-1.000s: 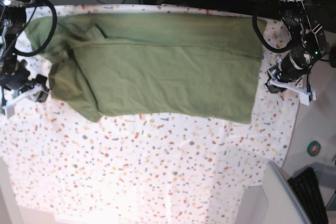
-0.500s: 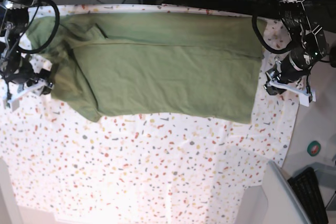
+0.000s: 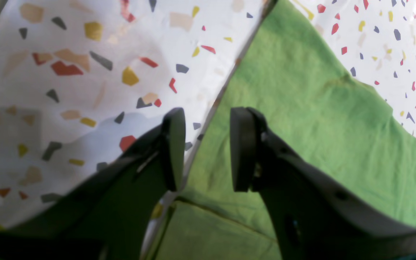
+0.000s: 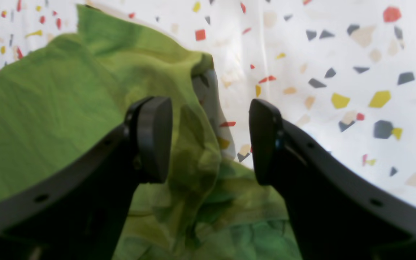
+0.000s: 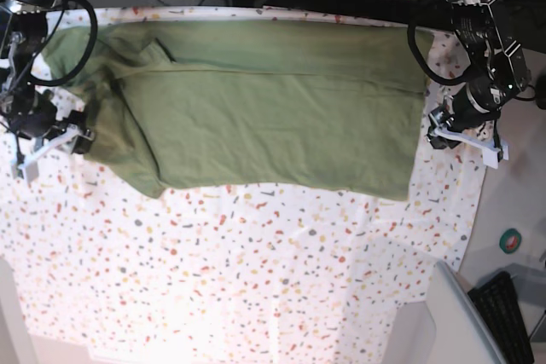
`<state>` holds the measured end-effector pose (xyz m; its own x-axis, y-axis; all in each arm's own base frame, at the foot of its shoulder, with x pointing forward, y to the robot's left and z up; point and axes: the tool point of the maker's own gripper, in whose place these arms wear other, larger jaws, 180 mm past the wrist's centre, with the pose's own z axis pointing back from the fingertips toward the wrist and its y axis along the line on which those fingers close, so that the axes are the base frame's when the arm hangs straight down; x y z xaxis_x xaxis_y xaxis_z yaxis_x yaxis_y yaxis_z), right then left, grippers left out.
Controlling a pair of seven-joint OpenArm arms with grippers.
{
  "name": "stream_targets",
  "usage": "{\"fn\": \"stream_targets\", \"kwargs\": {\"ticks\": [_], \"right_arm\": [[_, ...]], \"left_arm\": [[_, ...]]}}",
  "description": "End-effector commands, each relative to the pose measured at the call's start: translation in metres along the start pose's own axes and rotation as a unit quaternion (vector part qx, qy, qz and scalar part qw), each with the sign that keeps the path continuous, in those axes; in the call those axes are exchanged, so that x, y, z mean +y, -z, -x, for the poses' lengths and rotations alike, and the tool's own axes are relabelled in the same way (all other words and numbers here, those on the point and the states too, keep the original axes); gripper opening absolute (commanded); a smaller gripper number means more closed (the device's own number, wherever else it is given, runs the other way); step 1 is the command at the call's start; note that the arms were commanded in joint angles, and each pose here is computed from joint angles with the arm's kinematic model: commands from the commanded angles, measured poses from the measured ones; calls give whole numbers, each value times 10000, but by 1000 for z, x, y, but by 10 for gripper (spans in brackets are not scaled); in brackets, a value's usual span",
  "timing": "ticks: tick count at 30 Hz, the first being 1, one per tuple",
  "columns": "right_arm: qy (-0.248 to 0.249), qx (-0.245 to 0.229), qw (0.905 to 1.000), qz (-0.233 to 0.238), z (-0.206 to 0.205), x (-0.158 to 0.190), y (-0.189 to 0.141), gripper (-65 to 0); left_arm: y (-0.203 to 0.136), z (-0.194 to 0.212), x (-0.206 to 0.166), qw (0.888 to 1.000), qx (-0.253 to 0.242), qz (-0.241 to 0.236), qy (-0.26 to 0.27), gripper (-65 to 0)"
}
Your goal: Layout the t-shirt on the table in an organized manner, then fold the t-shirt properly
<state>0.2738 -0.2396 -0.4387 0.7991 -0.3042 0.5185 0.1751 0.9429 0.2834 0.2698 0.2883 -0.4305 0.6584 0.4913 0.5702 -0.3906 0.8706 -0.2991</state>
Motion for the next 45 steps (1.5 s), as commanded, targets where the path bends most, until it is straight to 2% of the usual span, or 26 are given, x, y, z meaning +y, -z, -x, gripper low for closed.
{"fn": "stream_targets", "kwargs": {"ticks": [1,8,14,16,20,21,23,30,32,35,36,38,42,45], "right_arm": [[-74,-234,9997,-33,-17,-1,-4,-321],[33,-123,9999,-85,-15,0,5,-321],[-225,-4,9994,-257,-11,19,12,-333],[-226,-19,9994,-259,-12,19,12,-392],[-220,-26,9994,-255,-12,18,12,-602],[-220,-26,9994,-255,-12,18,12,-627],[-225,-27,9994,-249,-13,18,12,-650],[-219,-34,9995,-245,-13,18,12,-650],[-218,-40,9994,-251,-13,18,12,-650],[-226,-53,9994,-252,-14,19,11,-650],[-231,-50,9994,-256,-14,19,11,-650],[-237,-46,9994,-260,-14,20,11,-650],[-255,-50,9993,-274,-14,21,11,-650],[-256,-43,9993,-274,-14,21,11,-650]], "left_arm": [[-3,-16,-1,9997,-221,32,66,-441],[-3,-16,-2,9997,-217,36,71,-441],[-4,-16,0,9997,-229,23,56,-441],[-4,-17,0,9997,-231,19,61,-441],[-4,-17,0,9997,-231,19,61,-441],[-4,-17,0,9997,-231,19,61,-441],[-4,-17,0,9997,-228,23,67,-441],[1,-32,-2,9994,-237,33,267,-434],[5,-45,-4,9985,-243,39,480,-395],[13,-60,-8,9979,-220,60,604,-217],[17,-65,-9,9982,-214,80,560,-143],[29,-72,-13,9991,-160,128,372,-48],[57,-89,-27,9993,-256,259,65,-26],[75,-93,-53,9975,-303,395,494,-26]]}}
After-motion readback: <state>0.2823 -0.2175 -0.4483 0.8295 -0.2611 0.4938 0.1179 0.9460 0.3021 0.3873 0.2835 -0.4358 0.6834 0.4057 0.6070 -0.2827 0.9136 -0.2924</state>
